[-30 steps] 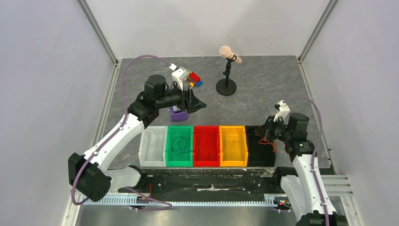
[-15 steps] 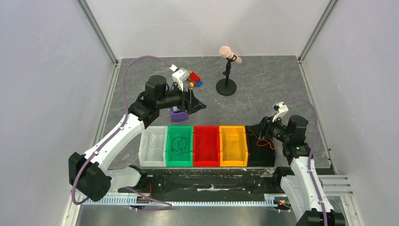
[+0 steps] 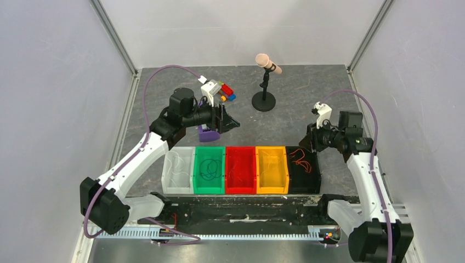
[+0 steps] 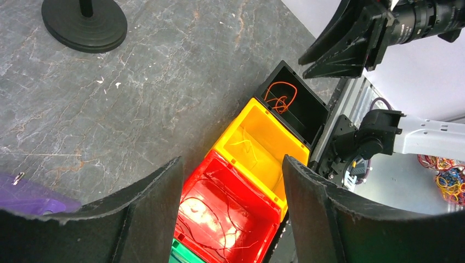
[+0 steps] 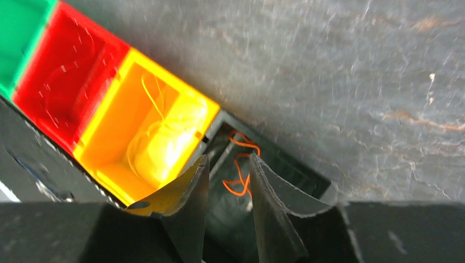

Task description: Untangle the cables

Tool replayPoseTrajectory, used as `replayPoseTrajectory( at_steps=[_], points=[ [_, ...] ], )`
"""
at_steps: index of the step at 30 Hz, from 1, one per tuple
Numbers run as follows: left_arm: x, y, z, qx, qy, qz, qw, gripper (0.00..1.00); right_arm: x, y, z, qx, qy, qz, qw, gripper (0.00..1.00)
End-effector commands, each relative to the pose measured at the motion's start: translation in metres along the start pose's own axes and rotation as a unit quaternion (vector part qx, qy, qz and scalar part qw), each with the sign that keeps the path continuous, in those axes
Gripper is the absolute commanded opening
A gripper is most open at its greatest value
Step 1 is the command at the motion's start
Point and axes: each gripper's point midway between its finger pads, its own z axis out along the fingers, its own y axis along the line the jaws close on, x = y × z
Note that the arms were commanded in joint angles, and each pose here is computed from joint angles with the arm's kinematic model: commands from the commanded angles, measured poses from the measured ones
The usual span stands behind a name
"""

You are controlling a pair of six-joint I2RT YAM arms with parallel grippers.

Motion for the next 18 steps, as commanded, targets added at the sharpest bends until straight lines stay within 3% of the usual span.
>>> replayPoseTrajectory(
  at_steps=[1, 7, 18],
  points=[
    [-0.002, -0.001, -0.003, 0.001, -0.002, 0.023, 1.000, 0.72, 0.025, 0.006, -0.018, -0.023, 0.079, -0.068, 0.994, 0.37],
    [0.000, -0.002, -0.004, 0.003, 0.001, 0.027, 1.000, 0.72, 0.036, 0.000, -0.027, -0.023, 0.113, -0.143, 0.983, 0.38],
    [0.002, 0.001, -0.002, -0.001, 0.005, 0.025, 1.000, 0.71, 0.058, -0.014, 0.007, -0.029, 0.109, -0.096, 0.989, 0.31]
  ],
)
